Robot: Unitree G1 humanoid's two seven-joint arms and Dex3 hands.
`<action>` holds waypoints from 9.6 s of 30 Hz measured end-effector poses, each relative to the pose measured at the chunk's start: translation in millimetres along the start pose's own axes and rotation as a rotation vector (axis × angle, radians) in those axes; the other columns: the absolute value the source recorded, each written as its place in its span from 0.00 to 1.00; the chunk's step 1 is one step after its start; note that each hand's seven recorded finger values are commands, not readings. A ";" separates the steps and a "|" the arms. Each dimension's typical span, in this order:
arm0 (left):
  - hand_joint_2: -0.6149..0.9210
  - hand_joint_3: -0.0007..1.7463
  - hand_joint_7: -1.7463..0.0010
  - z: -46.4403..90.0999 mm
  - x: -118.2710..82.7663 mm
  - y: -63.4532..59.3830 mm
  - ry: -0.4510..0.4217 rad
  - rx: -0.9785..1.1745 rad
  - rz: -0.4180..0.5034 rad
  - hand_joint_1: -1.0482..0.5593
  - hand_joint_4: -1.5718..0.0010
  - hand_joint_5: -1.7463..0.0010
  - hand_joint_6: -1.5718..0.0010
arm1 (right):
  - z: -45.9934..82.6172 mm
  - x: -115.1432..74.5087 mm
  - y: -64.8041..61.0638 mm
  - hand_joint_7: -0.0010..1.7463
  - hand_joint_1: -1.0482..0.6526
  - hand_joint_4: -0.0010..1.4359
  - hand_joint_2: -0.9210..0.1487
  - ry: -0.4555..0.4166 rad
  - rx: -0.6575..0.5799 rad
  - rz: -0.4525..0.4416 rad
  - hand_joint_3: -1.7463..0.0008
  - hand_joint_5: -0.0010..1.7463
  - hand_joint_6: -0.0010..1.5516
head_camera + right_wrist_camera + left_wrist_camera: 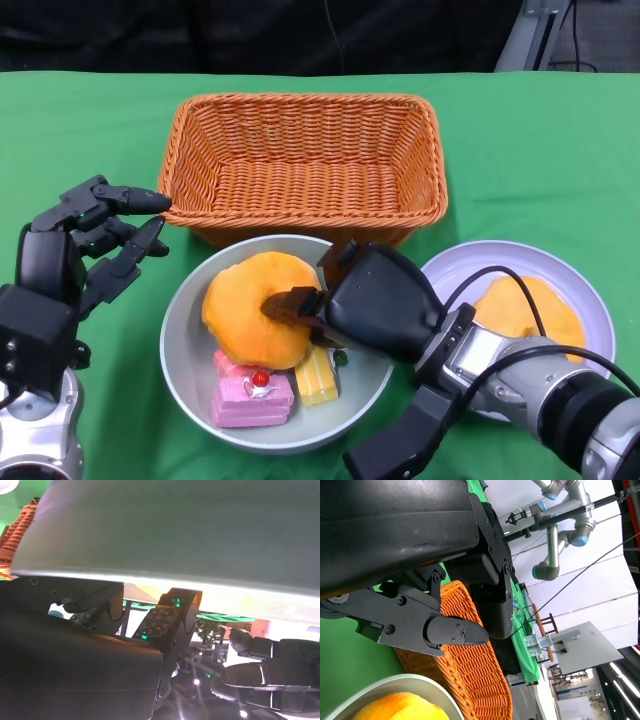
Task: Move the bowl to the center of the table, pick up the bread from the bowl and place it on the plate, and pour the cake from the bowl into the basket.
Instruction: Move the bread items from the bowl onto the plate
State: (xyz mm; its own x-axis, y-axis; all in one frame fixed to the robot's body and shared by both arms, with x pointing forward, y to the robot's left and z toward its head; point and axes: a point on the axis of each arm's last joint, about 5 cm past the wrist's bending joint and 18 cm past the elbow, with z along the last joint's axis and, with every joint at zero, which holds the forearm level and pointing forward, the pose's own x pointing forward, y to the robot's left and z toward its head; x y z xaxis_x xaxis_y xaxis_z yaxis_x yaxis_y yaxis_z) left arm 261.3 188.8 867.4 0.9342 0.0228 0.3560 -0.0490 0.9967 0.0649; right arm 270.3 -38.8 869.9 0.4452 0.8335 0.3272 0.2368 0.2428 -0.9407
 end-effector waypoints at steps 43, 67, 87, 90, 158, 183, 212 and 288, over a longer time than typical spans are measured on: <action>1.00 0.15 0.52 -0.1 -0.1 -0.1 0.001 -0.007 0.007 0.50 0.46 0.32 0.46 | -6.2 0.7 -7.0 0.04 0.48 0.63 0.02 0.022 0.080 -0.124 1.00 0.76 0.82; 1.00 0.16 0.53 -1.1 -0.7 1.7 0.013 -0.006 0.013 0.51 0.45 0.32 0.46 | -14.9 -10.5 -30.9 0.58 0.51 0.57 0.02 0.012 0.163 -0.176 1.00 0.84 0.51; 1.00 0.16 0.52 -1.5 -0.8 1.5 0.019 -0.005 0.010 0.50 0.45 0.32 0.46 | -15.1 -24.1 -48.5 0.01 0.37 0.61 0.06 0.032 0.158 -0.041 1.00 0.17 0.52; 1.00 0.15 0.53 -1.5 -0.9 1.4 0.018 -0.006 0.011 0.51 0.45 0.32 0.46 | -13.2 -22.5 -52.5 0.00 0.31 0.53 0.07 0.036 0.148 -0.025 1.00 0.08 0.42; 1.00 0.13 0.53 2.6 5.0 20.5 0.042 -0.010 0.155 0.52 0.47 0.32 0.45 | 19.9 18.4 -14.8 0.02 0.05 0.39 0.00 0.178 -0.021 0.185 0.98 0.03 0.28; 1.00 0.15 0.51 3.9 5.9 20.2 0.029 -0.003 0.175 0.52 0.48 0.30 0.45 | 23.2 11.0 0.9 0.02 0.27 0.38 0.07 0.100 0.026 0.043 1.00 0.64 0.59; 1.00 0.14 0.52 3.2 5.3 18.7 0.032 -0.005 0.172 0.52 0.47 0.30 0.45 | 25.3 6.9 10.4 0.04 0.49 0.40 0.06 0.069 0.064 -0.006 1.00 0.75 0.63; 1.00 0.16 0.53 0.4 2.4 17.7 0.044 -0.010 0.181 0.53 0.48 0.31 0.45 | 22.9 -1.8 3.2 0.00 0.34 0.54 0.08 0.043 0.200 -0.064 1.00 0.14 0.46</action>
State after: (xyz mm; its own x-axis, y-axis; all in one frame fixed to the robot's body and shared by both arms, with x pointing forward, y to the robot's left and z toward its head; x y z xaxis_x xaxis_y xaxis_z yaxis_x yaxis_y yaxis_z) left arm 262.6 206.4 869.7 0.9252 0.2045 0.3197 -0.2140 0.9768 -0.0057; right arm 250.5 -28.1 864.3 0.4726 0.7923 0.3859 0.0915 0.3914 -0.9156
